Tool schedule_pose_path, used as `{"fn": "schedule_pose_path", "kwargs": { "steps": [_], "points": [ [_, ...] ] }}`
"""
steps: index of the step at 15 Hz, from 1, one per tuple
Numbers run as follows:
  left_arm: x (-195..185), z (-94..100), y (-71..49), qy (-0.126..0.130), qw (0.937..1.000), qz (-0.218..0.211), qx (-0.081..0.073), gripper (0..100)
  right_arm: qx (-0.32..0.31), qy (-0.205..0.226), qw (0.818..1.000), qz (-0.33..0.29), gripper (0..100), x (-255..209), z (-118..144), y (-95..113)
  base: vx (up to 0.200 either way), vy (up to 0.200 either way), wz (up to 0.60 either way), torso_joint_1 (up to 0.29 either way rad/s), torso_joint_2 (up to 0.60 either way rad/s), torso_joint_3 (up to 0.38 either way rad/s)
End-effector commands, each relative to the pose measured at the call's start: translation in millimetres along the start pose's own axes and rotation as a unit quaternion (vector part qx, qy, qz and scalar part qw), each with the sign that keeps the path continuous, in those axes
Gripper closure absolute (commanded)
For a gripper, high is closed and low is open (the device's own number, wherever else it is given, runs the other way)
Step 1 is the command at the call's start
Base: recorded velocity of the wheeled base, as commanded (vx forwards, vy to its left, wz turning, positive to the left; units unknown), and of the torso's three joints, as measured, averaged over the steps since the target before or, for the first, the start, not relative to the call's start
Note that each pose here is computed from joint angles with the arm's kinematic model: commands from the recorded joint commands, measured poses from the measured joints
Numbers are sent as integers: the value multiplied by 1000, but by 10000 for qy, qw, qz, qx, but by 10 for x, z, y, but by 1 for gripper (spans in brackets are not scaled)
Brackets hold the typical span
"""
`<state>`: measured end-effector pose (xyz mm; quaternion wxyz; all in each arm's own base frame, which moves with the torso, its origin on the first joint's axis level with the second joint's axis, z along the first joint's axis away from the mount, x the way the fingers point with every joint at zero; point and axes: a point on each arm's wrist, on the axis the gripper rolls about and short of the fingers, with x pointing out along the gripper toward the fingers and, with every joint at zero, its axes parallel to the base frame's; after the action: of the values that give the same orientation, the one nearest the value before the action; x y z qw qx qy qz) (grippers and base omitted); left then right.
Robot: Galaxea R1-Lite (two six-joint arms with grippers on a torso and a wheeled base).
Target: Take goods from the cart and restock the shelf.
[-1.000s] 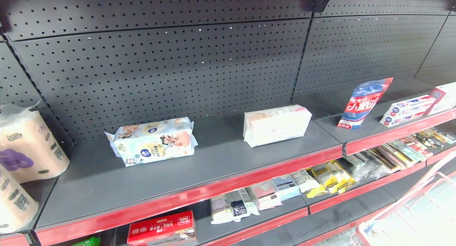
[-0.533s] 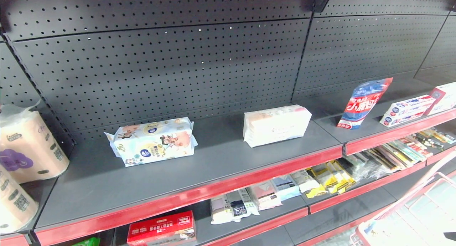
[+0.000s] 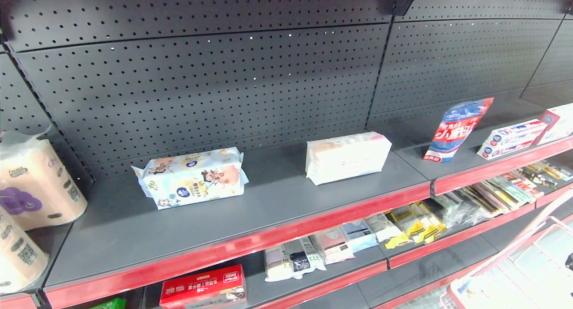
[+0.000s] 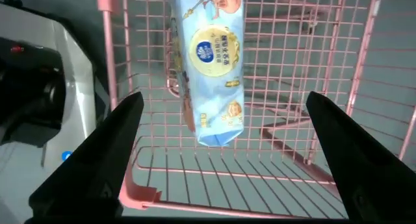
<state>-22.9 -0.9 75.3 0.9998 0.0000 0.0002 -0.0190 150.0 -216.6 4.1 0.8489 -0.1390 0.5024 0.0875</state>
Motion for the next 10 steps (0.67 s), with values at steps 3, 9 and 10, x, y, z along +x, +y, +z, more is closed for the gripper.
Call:
{"fn": "schedule_pose_path", "kwargs": {
  "steps": [3,9,10],
  "points": [
    [1,0,0,6,10000,-1,0,0,-51,100,9999,-103,0,68,-31,-23,0,0,0,0,0,0],
    [1,0,0,6,10000,-1,0,0,-244,125,9996,-19,0,102,-53,-2,0,0,0,0,0,0],
    [1,0,0,6,10000,-1,0,0,-241,127,9996,-12,0,102,-54,-1,0,0,0,0,0,0]
  ]
}}
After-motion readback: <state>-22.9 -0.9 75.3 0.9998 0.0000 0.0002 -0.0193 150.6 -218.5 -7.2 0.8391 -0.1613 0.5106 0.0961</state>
